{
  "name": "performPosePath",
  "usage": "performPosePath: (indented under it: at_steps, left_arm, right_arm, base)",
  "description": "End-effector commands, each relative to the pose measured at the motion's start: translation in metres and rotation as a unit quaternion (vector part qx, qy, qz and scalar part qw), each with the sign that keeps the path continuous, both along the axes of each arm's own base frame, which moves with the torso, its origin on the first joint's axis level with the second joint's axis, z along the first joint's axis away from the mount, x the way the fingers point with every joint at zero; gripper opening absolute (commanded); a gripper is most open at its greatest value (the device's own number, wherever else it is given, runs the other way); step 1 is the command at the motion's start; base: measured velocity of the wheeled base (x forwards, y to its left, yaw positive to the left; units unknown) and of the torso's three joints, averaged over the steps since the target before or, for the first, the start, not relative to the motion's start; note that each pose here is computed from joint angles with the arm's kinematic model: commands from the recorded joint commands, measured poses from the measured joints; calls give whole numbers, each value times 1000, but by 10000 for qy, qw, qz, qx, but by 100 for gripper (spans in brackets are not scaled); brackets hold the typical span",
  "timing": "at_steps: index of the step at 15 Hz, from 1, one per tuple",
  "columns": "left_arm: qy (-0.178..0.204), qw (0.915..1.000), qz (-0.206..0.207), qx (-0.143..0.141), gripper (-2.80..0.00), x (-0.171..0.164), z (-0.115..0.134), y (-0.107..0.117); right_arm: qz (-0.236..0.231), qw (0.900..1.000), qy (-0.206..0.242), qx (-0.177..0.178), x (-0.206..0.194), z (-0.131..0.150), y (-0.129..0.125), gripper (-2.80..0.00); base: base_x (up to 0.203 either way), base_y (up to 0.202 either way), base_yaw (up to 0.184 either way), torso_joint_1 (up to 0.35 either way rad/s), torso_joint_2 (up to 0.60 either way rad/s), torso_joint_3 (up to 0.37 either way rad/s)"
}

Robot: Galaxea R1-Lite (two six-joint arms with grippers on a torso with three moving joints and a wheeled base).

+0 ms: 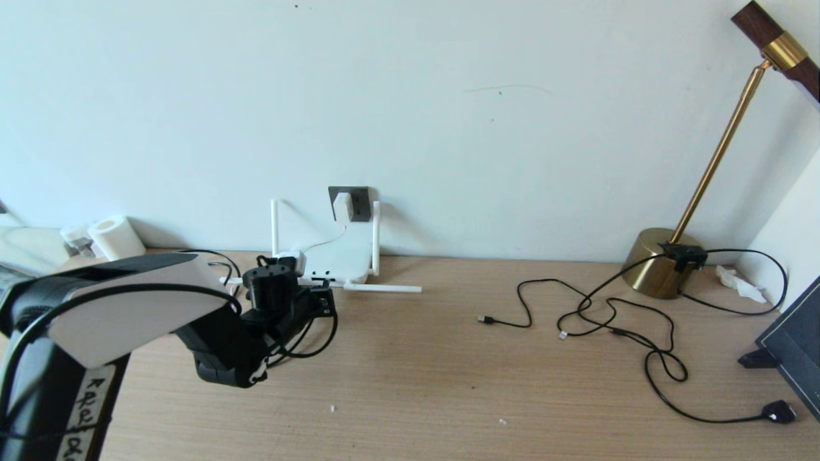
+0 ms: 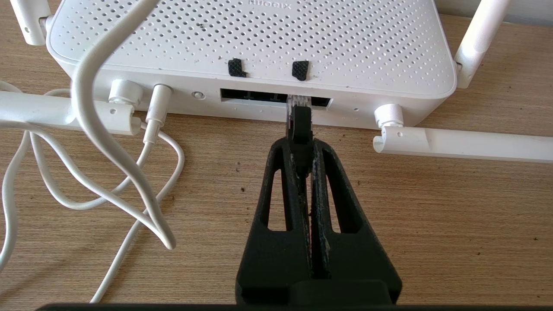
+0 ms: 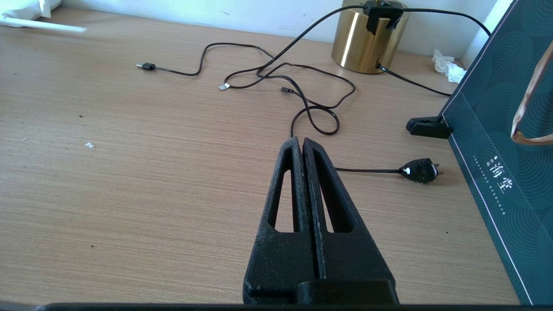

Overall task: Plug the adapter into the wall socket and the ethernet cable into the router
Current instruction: Align cable and router interface

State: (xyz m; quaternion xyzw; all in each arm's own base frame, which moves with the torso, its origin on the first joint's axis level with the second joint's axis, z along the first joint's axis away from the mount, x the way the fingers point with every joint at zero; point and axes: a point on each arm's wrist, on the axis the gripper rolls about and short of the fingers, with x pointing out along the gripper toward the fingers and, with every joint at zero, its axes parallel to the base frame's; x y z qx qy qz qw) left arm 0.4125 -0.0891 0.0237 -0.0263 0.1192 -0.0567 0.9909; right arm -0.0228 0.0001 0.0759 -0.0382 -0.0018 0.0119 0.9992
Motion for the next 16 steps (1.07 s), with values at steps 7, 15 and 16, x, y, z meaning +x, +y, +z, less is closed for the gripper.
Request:
performPosePath:
  at_steps: [7, 15, 16]
  left_arm:
    - [-73, 10000, 27, -19, -280, 5, 0, 1]
    - [-86, 10000, 27, -21, -280, 6, 1, 1]
    - [-83, 10000, 27, -21, -280, 6, 1, 1]
  right_arm:
    - [4, 10000, -2, -2, 0, 0, 0, -280]
    - [4, 10000, -6, -2, 0, 0, 0, -280]
    - [4, 10000, -9, -3, 0, 0, 0, -280]
  base:
    - [0, 0, 0, 0, 0, 0]
    - [0, 0, 0, 0, 0, 0]
    - [0, 0, 0, 0, 0, 0]
